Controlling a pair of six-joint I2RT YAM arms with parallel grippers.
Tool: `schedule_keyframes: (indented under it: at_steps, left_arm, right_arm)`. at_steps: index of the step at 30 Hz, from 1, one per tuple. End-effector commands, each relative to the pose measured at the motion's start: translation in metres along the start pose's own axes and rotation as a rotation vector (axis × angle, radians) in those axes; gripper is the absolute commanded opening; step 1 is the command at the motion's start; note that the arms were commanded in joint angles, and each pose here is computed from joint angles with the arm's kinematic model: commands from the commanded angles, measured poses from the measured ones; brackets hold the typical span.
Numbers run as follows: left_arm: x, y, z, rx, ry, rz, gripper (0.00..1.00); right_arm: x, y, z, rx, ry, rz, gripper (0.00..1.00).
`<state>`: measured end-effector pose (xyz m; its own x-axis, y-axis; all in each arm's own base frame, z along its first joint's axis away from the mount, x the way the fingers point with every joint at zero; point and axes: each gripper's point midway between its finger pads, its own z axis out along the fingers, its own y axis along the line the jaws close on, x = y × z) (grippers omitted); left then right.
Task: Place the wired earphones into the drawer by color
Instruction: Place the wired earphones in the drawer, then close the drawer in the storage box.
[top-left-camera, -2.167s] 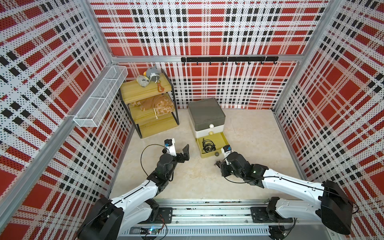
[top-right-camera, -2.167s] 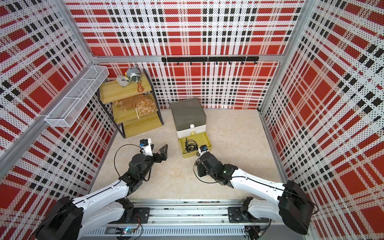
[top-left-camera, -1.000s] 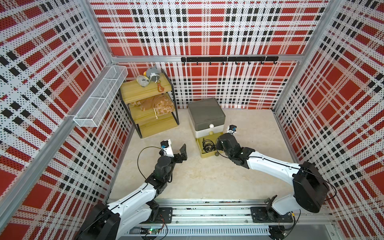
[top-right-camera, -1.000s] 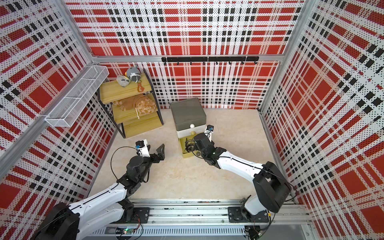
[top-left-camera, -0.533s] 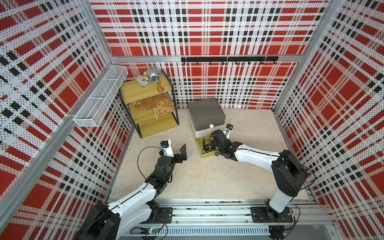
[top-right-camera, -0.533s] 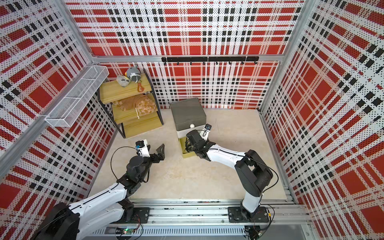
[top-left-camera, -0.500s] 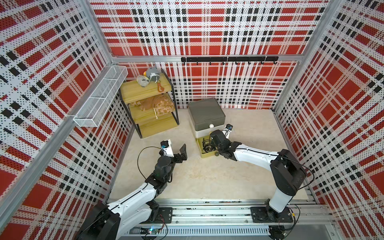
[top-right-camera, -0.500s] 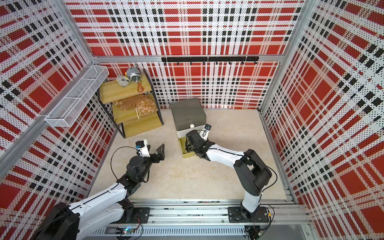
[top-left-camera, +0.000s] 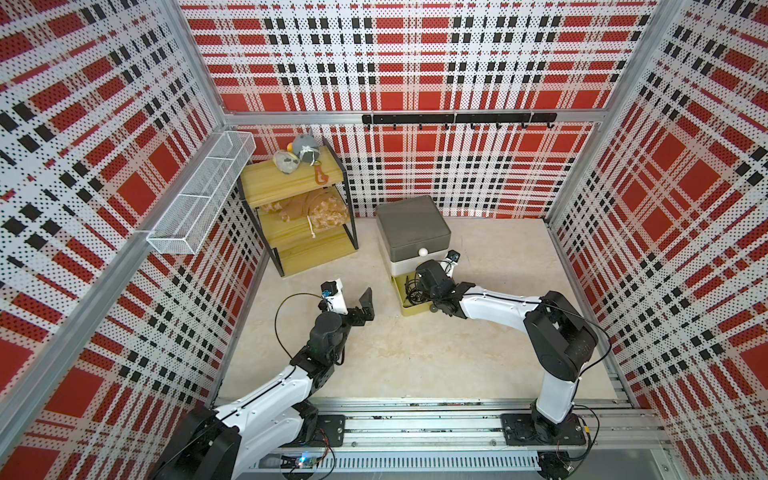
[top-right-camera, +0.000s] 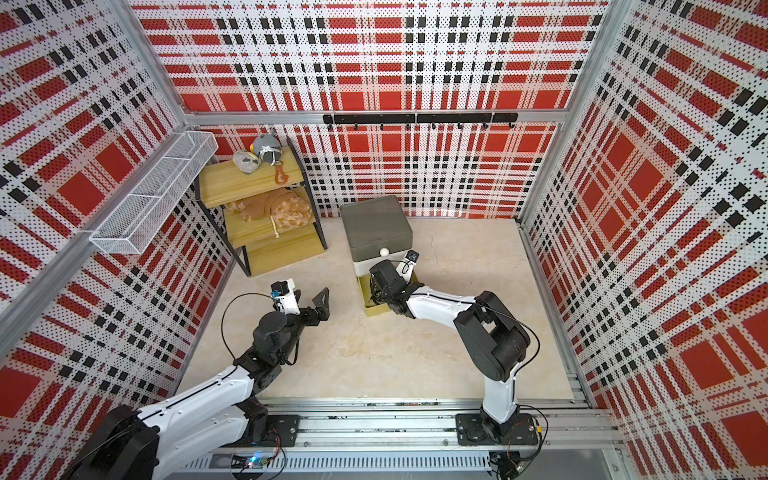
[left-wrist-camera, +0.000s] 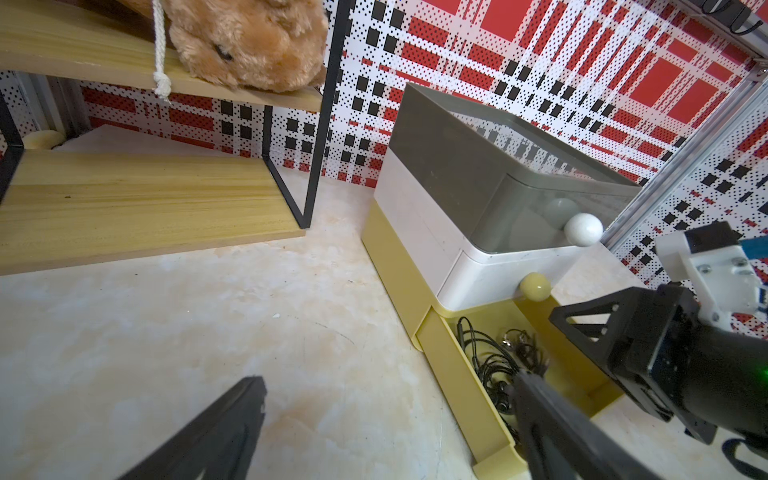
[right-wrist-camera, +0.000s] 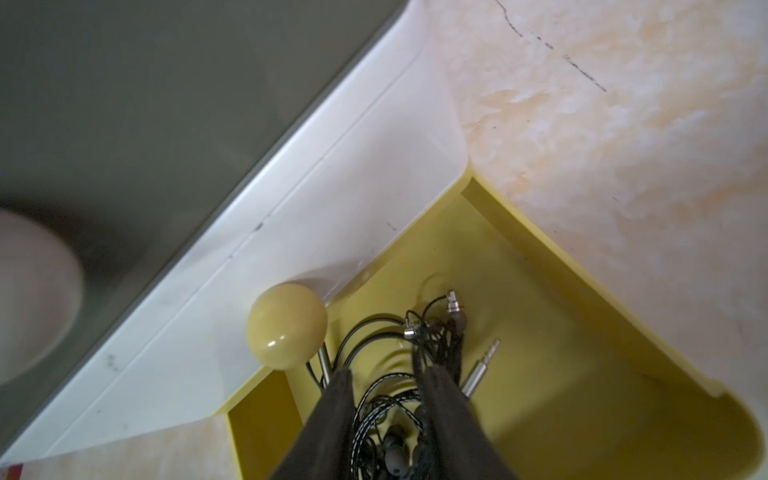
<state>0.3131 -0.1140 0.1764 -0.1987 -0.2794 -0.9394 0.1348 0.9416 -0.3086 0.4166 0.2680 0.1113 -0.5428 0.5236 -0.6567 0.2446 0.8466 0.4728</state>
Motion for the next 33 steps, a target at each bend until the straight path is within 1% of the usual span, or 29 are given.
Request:
schedule_keyframes:
  at_steps: [1,4,7,10,14,17,18,19,25,33]
  left_arm:
    - [-0.002,0.002,0.000,0.001,-0.014,-0.013,0.99]
    - [-0.003,0.002,-0.001,0.000,-0.017,-0.012,0.99]
    - [-0.003,0.002,-0.001,-0.003,-0.018,-0.010,0.99]
    - [-0.003,0.002,-0.001,-0.003,-0.018,-0.010,0.99]
    - [-0.002,0.003,0.000,-0.005,-0.014,-0.006,0.99]
    - [-0.001,0.003,0.000,-0.006,-0.013,-0.005,0.99]
    - [-0.001,0.003,0.000,-0.006,-0.014,-0.006,0.99]
    - [-0.002,0.003,0.000,-0.008,-0.015,-0.005,0.99]
    - [-0.001,0.003,0.000,-0.008,-0.014,-0.005,0.99]
    - [-0.001,0.003,0.000,-0.008,-0.015,-0.005,0.99]
  right_arm:
    - [0.001,0.006,0.000,-0.057,0.028,-0.014,0.49]
    - [0.003,0.003,-0.006,-0.065,0.039,-0.027,0.60]
    - [0.004,-0.005,-0.012,-0.052,0.045,-0.049,0.69]
    - [0.002,-0.014,-0.021,-0.042,0.042,-0.064,0.74]
    - [0.000,-0.026,-0.033,-0.032,0.038,-0.083,0.79]
    - [-0.001,-0.036,-0.042,-0.022,0.038,-0.099,0.81]
    - [-0.001,-0.039,-0.046,-0.016,0.038,-0.104,0.84]
    - [-0.001,-0.044,-0.049,-0.007,0.039,-0.108,0.85]
    - [0.003,-0.069,-0.064,0.030,0.049,-0.128,0.86]
    - [0.016,-0.103,-0.075,0.084,0.073,-0.110,0.86]
